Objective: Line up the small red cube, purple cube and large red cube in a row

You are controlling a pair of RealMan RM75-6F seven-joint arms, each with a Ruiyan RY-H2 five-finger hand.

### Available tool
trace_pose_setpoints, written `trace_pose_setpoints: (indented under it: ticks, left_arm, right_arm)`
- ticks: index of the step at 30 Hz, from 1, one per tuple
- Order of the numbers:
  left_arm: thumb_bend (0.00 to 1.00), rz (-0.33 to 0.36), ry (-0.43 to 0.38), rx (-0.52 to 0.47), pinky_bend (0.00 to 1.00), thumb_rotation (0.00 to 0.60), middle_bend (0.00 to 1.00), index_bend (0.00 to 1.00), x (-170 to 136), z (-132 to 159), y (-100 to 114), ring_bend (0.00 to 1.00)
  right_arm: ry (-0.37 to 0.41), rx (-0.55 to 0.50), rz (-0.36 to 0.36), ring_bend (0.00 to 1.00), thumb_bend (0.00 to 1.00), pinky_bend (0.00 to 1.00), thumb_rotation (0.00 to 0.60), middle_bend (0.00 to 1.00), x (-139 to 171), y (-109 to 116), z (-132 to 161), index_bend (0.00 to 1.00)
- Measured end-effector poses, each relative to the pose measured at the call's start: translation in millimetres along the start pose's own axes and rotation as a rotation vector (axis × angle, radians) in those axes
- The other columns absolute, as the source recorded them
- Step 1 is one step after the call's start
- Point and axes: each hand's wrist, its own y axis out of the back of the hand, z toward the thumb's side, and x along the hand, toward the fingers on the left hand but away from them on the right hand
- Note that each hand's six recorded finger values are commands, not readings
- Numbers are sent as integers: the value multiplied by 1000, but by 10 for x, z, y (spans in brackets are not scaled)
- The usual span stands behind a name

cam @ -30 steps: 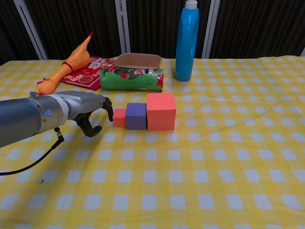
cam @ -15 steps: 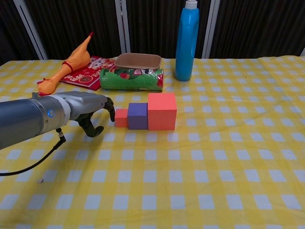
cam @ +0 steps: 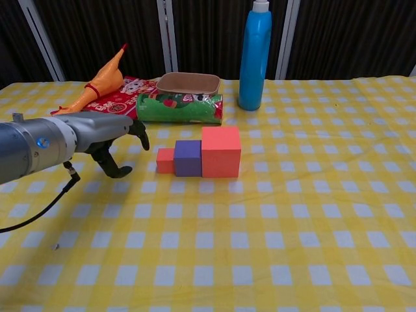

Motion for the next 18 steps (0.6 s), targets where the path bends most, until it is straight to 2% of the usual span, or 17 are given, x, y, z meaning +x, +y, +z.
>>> trace_pose_setpoints:
  ticks: [6, 10, 14, 18]
  left_arm:
    - [292, 156, -2, -80, 57, 600, 0, 18, -269, -344, 279, 0]
    - [247, 258, 13, -112, 49, 600, 0, 0, -581, -712, 402, 0]
    - [202, 367, 39, -95, 30, 600, 0, 0, -1008, -1132, 427, 0]
    - [193, 450, 100, -76, 15, 600, 0, 0, -1460, -1571, 338, 0]
  right_arm:
    - [-5, 21, -4, 0, 367, 36, 600, 0, 0, 2, -16, 0]
    - [-11, 41, -13, 0, 367, 36, 600, 0, -5, 12, -30, 0]
    - [-11, 65, -26, 0, 367, 36, 600, 0, -4, 14, -25, 0]
    - [-9, 93, -37, 0, 367, 36, 600, 0, 4, -2, -20, 0]
